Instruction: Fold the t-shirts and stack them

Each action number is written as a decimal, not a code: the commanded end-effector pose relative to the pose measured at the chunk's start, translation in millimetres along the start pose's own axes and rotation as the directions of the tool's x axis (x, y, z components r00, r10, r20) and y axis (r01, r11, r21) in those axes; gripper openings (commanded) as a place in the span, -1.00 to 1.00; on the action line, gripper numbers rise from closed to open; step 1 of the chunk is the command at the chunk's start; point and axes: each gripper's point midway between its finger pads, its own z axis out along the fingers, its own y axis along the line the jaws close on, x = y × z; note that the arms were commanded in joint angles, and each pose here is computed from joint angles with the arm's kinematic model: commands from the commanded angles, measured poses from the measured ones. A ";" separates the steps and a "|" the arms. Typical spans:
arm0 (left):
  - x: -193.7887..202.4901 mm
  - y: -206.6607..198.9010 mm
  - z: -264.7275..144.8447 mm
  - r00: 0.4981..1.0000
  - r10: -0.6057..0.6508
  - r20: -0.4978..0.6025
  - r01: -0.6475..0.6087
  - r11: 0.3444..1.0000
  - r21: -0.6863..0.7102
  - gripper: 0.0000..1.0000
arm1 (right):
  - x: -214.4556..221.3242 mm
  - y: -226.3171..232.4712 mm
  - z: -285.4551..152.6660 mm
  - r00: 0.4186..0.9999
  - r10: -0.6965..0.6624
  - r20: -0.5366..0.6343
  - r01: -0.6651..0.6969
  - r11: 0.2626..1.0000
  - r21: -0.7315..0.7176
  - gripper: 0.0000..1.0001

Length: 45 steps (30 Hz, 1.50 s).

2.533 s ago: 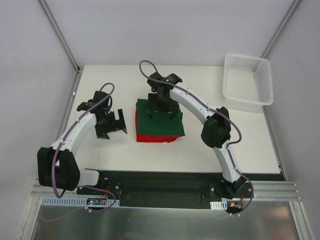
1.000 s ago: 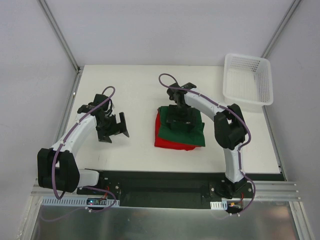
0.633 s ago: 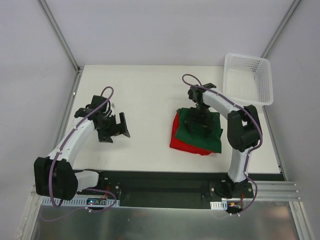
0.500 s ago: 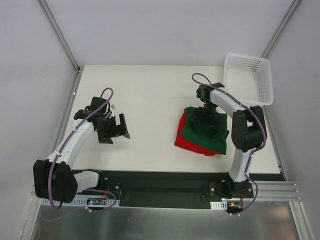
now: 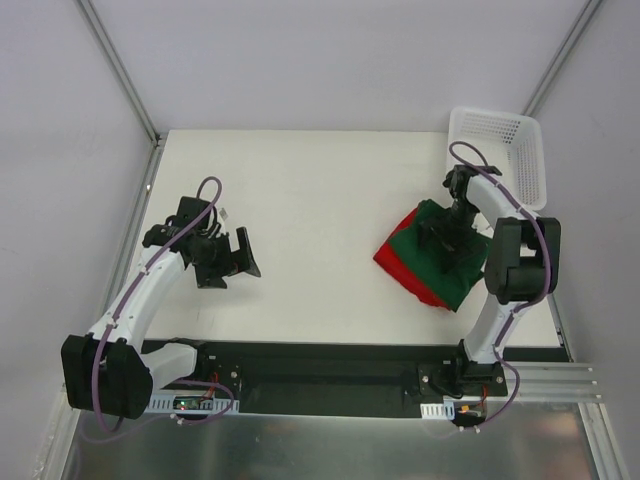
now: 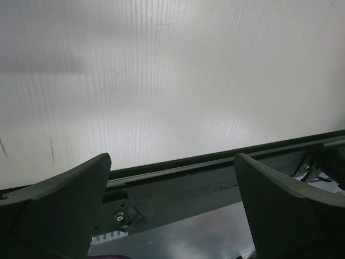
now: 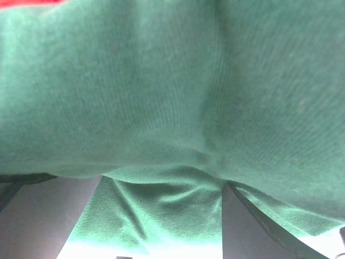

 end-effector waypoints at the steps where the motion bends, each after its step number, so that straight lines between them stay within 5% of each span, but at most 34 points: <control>1: -8.5 -10.1 -10.2 0.999 -0.023 0.029 0.023 1.000 0.017 0.99 | -22.6 -5.6 -5.1 0.980 0.184 0.073 -0.182 0.983 -0.024 0.93; 21: -7.3 -4.8 -7.1 0.996 -0.063 0.058 0.063 0.998 0.001 0.99 | -57.3 -83.8 -7.3 0.811 0.582 0.056 -0.575 0.811 -0.109 0.93; 40: -5.2 -2.2 -4.4 0.997 -0.059 0.055 0.059 0.998 -0.003 0.99 | -68.9 -152.9 2.6 0.673 0.738 0.043 -0.734 0.674 -0.086 0.93; 45: -4.2 -2.4 -2.2 0.997 -0.060 0.049 0.060 0.998 0.003 0.99 | -73.5 -170.0 -0.4 0.596 0.801 0.052 -0.793 0.598 -0.116 0.93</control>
